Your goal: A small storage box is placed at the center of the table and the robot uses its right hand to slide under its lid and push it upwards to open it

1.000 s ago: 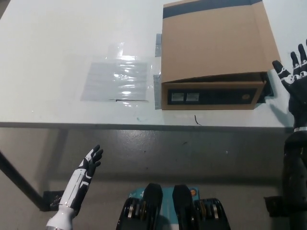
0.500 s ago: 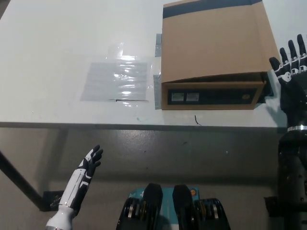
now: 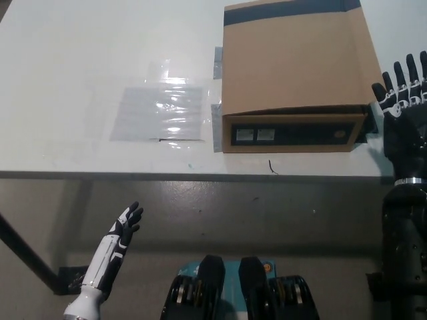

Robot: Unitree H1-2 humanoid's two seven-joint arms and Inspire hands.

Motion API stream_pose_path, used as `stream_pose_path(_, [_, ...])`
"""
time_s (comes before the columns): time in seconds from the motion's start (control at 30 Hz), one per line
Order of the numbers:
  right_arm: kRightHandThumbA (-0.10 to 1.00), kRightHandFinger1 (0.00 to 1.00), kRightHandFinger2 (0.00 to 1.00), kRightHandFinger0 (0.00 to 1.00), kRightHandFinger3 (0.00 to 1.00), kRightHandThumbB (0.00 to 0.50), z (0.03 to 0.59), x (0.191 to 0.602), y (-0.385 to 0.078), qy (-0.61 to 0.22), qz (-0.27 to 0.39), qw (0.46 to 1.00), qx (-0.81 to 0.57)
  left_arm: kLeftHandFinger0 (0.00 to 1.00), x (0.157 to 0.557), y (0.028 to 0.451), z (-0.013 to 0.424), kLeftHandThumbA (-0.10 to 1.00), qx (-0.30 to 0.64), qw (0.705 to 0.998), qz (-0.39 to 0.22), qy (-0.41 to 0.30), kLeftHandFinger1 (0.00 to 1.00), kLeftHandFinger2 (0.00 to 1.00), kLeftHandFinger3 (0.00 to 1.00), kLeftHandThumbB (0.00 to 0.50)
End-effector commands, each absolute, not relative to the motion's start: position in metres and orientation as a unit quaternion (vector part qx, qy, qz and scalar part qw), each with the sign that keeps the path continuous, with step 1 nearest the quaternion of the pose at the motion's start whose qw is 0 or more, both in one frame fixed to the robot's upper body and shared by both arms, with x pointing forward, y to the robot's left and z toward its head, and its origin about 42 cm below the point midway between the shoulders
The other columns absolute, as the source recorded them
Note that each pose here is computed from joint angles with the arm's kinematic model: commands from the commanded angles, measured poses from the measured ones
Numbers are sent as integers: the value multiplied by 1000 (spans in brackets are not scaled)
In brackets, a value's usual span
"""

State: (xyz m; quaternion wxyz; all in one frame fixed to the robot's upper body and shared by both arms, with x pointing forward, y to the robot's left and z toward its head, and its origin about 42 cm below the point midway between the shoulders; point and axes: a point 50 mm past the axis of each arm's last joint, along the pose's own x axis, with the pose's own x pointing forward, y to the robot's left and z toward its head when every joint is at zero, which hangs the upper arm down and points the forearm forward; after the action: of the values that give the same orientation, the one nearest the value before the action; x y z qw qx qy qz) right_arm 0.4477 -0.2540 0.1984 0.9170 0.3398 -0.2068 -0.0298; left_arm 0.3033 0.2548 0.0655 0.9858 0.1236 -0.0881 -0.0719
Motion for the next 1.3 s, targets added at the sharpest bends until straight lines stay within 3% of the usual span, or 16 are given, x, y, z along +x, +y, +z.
stream_pose_path(0.0, [1000, 1000, 1000, 1000, 1000, 297, 223, 461, -244, -237, 4, 906, 350, 1000, 311, 259, 79, 1000, 128, 982, -77, -119, 1000, 1000, 1000, 500])
stream_pose_path(0.27, [1000, 1000, 1000, 1000, 1000, 327, 227, 461, -253, -252, -3, 910, 330, 1000, 311, 260, 79, 1000, 130, 981, -78, -122, 1000, 1000, 1000, 500])
stream_pose_path(0.87, [1000, 1000, 1000, 1000, 1000, 303, 229, 464, -265, -267, -18, 915, 301, 1000, 311, 258, 79, 1000, 127, 981, -81, -120, 1000, 1000, 1000, 500])
stream_pose_path(1.27, [1000, 1000, 1000, 1000, 1000, 296, 216, 470, -248, -235, -14, 914, 330, 1000, 311, 259, 80, 1000, 128, 981, -82, -123, 1000, 1000, 1000, 500])
